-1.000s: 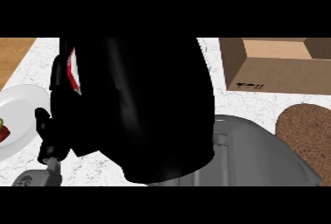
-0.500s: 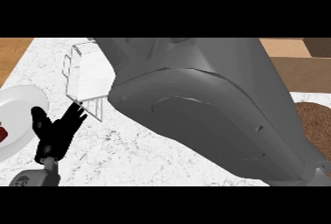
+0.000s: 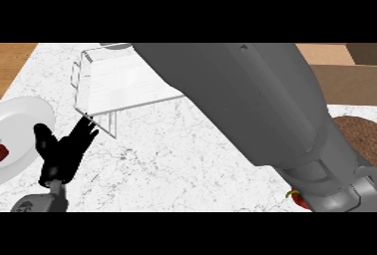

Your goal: Pick the can from the placemat and place it in the tiered shelf

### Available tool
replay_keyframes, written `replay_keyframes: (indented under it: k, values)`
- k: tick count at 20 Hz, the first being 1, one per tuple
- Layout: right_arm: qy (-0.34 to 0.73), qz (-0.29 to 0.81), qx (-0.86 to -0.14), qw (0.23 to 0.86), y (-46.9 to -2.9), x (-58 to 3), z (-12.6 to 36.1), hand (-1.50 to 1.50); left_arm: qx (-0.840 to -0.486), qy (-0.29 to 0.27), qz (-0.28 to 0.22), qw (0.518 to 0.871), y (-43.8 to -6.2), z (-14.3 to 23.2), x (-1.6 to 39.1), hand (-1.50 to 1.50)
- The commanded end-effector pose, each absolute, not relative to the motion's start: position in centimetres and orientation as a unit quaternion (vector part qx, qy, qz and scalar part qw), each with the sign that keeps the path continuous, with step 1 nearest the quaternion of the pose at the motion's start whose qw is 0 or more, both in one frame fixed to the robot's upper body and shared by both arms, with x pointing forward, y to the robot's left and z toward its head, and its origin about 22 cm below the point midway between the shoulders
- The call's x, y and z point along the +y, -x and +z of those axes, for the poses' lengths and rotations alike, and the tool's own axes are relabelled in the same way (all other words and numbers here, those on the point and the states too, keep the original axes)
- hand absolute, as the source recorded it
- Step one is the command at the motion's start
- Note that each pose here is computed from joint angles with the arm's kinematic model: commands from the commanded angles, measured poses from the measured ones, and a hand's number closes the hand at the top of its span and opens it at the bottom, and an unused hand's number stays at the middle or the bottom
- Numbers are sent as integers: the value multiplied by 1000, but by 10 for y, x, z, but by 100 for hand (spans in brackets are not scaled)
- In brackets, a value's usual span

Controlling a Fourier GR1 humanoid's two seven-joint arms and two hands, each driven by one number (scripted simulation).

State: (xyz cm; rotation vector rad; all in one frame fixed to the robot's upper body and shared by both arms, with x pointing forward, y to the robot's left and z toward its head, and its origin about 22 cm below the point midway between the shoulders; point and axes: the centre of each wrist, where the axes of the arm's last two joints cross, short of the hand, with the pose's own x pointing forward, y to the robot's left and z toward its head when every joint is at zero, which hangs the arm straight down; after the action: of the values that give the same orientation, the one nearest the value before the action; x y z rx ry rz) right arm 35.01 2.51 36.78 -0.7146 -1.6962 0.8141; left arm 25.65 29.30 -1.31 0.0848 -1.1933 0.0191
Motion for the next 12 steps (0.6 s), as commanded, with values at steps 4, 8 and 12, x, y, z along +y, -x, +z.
replay_keyframes:
  k: [4, 8, 12]
  values:
    - [311, 333, -711, 536, -385, 24, 345, 150, -527, -31, 13, 849, -256, -15, 286, 0]
    - [321, 335, -707, 533, -401, 18, 354, 150, -540, -32, 3, 841, -262, -17, 283, 0]
    - [307, 333, -727, 516, -406, 19, 326, 150, -525, -43, 10, 850, -251, -20, 283, 0]
